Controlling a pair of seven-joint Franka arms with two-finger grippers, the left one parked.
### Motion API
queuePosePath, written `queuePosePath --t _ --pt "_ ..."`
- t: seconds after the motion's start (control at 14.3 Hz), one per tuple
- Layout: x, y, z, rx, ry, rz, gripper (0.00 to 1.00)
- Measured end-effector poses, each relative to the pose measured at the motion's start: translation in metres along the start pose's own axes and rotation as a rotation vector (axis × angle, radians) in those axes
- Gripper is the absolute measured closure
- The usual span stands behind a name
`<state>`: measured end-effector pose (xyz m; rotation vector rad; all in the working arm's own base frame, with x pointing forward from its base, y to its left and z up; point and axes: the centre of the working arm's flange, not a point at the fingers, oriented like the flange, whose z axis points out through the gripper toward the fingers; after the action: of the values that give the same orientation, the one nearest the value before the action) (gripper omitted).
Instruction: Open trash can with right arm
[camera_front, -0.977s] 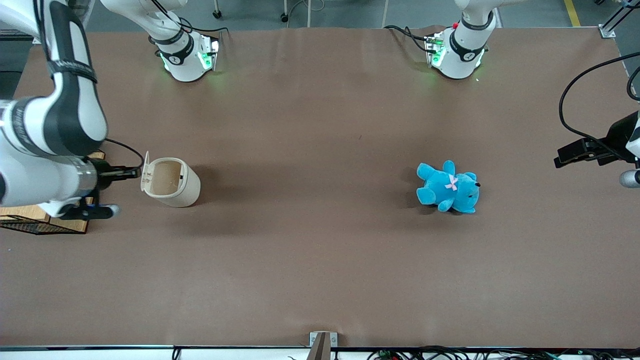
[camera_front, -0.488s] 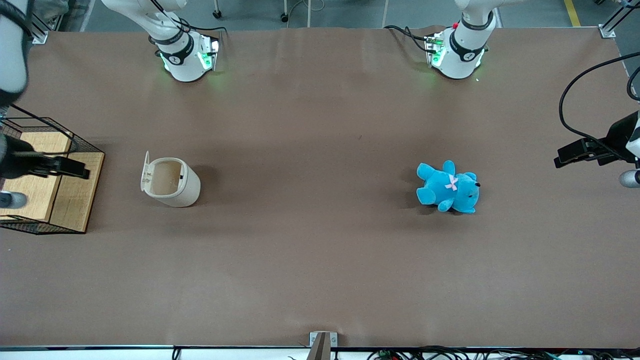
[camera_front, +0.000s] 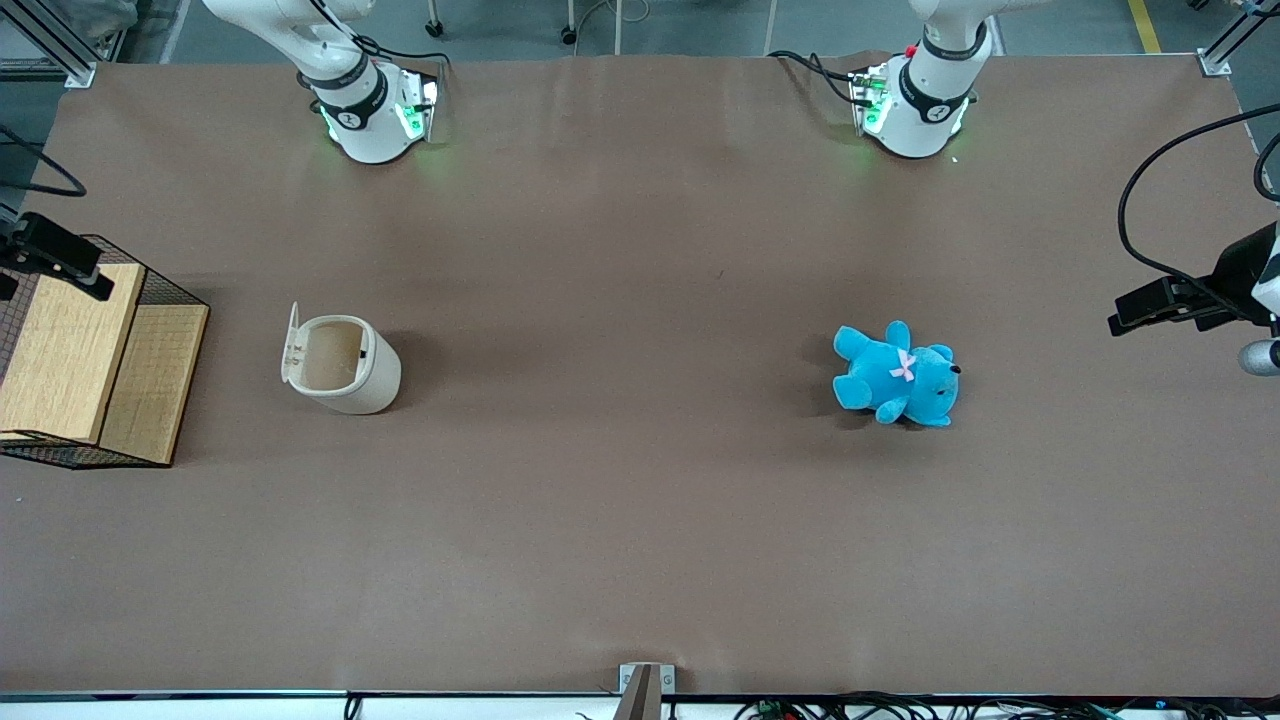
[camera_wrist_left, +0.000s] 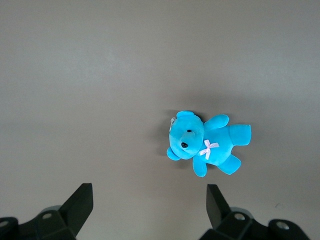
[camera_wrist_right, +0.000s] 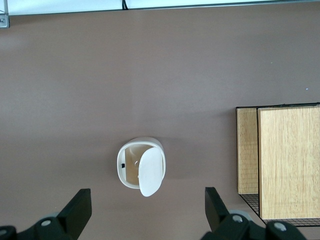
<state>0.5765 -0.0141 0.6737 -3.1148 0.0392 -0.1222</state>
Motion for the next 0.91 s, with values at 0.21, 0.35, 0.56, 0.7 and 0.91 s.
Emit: queuePosePath --t 0.21,0.35,0.56,0.7,0.91 --pt "-0.004 -0.001 0.014 0.002 0.006 -0.003 0.00" --pt "-0.007 -0.001 0.025 0.003 0.013 -0.001 0.00" --pt "-0.014 0.000 0.030 0.005 0.013 -0.001 0.00" --pt "-0.017 0.000 0.029 0.005 0.014 -0.001 0.00" --pt "-0.017 0.000 0.029 0.005 0.013 -0.001 0.00"
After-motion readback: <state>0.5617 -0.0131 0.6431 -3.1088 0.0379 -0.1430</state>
